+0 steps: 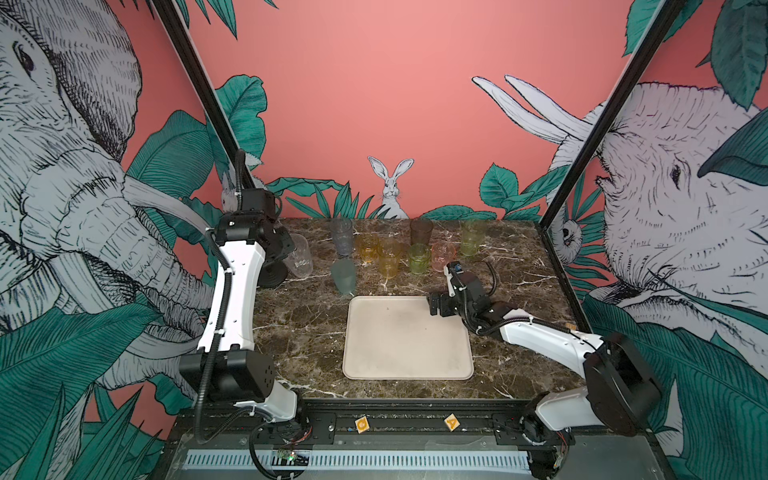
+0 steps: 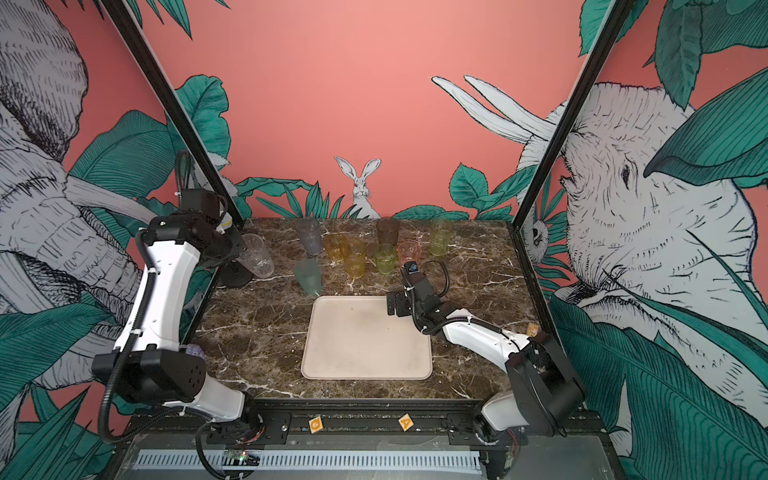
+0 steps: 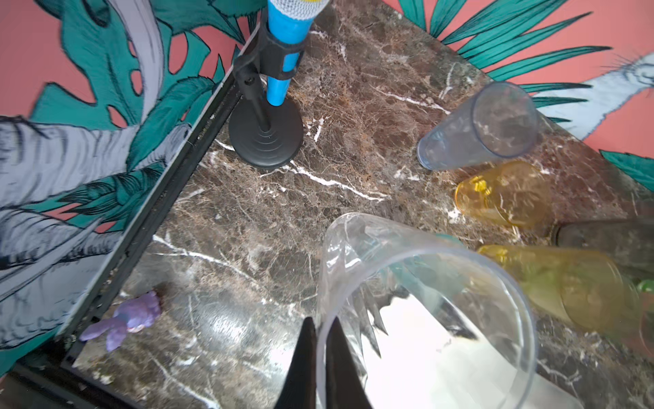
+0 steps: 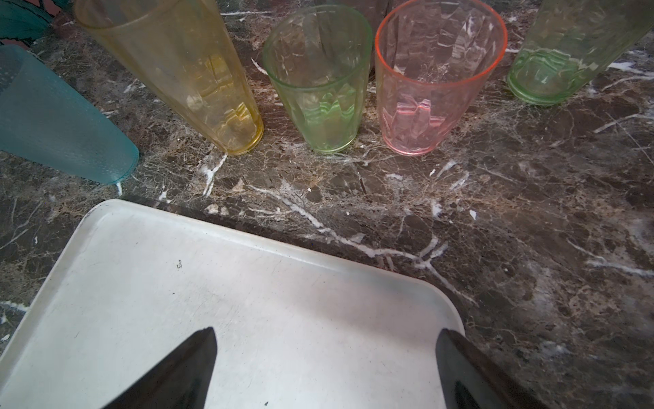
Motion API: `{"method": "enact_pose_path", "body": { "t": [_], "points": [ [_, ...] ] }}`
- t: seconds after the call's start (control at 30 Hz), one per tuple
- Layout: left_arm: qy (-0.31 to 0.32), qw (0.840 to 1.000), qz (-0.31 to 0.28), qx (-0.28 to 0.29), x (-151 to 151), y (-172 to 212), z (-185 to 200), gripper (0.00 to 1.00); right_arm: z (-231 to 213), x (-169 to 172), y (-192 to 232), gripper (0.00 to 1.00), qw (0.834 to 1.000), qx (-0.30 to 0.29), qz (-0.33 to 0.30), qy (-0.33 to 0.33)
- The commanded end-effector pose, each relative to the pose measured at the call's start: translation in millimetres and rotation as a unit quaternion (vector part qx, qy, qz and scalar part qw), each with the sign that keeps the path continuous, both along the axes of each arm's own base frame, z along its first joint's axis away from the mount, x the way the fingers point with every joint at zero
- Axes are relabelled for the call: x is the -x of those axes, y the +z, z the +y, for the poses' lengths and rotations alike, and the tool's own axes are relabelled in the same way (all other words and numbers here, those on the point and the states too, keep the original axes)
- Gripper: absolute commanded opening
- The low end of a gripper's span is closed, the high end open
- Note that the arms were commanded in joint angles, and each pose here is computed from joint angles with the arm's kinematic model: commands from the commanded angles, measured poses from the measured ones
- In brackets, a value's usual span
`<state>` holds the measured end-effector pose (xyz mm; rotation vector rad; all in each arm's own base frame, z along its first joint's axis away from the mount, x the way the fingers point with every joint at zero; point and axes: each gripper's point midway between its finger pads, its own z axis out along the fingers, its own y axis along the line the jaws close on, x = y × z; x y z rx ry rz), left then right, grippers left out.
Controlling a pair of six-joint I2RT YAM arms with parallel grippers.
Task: Place the glasses into the tray
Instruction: 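Lift the clear cup with the left gripper and carry it over the tray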
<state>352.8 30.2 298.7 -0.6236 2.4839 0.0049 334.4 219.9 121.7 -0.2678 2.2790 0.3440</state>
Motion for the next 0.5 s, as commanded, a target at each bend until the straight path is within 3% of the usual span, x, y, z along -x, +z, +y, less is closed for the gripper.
{"method": "enact_pose_path", "body": {
  "t": [0.0,0.47],
  "points": [
    [-0.029,0.999,0.006,-0.02,34,22,-8,0.0,4,-7,11,0.99,1.0,-0.004,-0.011,-0.001],
    [-0.135,0.991,0.004,-0.024,87,40,-65,0.0,2,-9,8,0.99,1.0,0.007,-0.012,-0.004]
  ]
}}
